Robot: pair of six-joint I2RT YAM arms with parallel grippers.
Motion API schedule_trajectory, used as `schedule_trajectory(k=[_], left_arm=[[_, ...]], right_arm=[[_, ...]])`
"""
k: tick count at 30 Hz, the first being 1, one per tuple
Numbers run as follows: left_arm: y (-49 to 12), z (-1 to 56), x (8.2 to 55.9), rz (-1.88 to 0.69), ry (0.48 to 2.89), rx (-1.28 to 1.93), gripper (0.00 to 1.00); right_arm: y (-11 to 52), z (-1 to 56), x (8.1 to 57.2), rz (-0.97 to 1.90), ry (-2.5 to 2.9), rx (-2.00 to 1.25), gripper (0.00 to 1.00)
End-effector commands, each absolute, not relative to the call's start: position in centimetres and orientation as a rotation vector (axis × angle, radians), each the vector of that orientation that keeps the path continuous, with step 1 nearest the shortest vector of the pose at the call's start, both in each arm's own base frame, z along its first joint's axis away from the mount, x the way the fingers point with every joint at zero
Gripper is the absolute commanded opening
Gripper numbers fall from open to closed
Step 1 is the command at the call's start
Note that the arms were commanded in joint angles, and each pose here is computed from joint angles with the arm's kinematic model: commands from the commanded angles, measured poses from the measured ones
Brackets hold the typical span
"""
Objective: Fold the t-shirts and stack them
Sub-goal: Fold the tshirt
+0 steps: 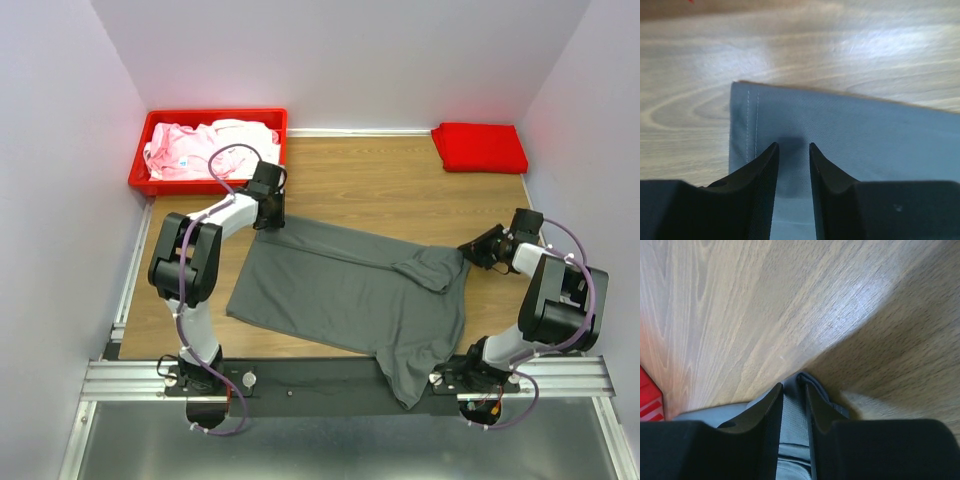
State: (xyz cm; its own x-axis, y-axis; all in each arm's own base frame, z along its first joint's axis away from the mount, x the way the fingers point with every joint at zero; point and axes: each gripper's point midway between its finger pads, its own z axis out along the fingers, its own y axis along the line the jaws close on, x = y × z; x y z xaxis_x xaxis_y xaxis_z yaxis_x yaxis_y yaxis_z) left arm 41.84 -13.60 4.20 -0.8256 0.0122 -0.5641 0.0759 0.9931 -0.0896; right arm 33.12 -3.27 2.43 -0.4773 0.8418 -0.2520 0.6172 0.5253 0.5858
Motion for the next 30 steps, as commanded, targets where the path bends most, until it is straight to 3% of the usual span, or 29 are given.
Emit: schedule_trajectory(k=[1,4,8,14,19,30], left_arm=[[-13.9,3.3,41.4,-0.165,2.559,0.076,0.38],[-13.8,2.3,41.2,-0.155,2.578,0.074,0.38],[-13.5,0.3,39.9,-0.146,2.642,0.066,0.35],[-13.4,-0.7,38.8,-0.149,2.686,0.055,0.34],[-12.9,-1.3,38.6,-0.125,2.705,0.050,0.34],[-12.8,-1.2,38.7,-0.124,2.701,0.056,0.33]], right_arm=[[-3.5,2.0,33.4,0.586,2.251,1.172,0.31],[-3.6,1.5,33.3,0.572,2.257,1.182,0.31],[-4.1,1.6,33.2,0.538,2.243,1.183,0.13],[-6.3,4.3,32.8,0.404,2.120,1.193,0.03],[-8.2,7.4,32.3,0.279,1.999,1.178,0.03],[-8.5,0.9,28.6,0.138,2.156,1.301,0.08]])
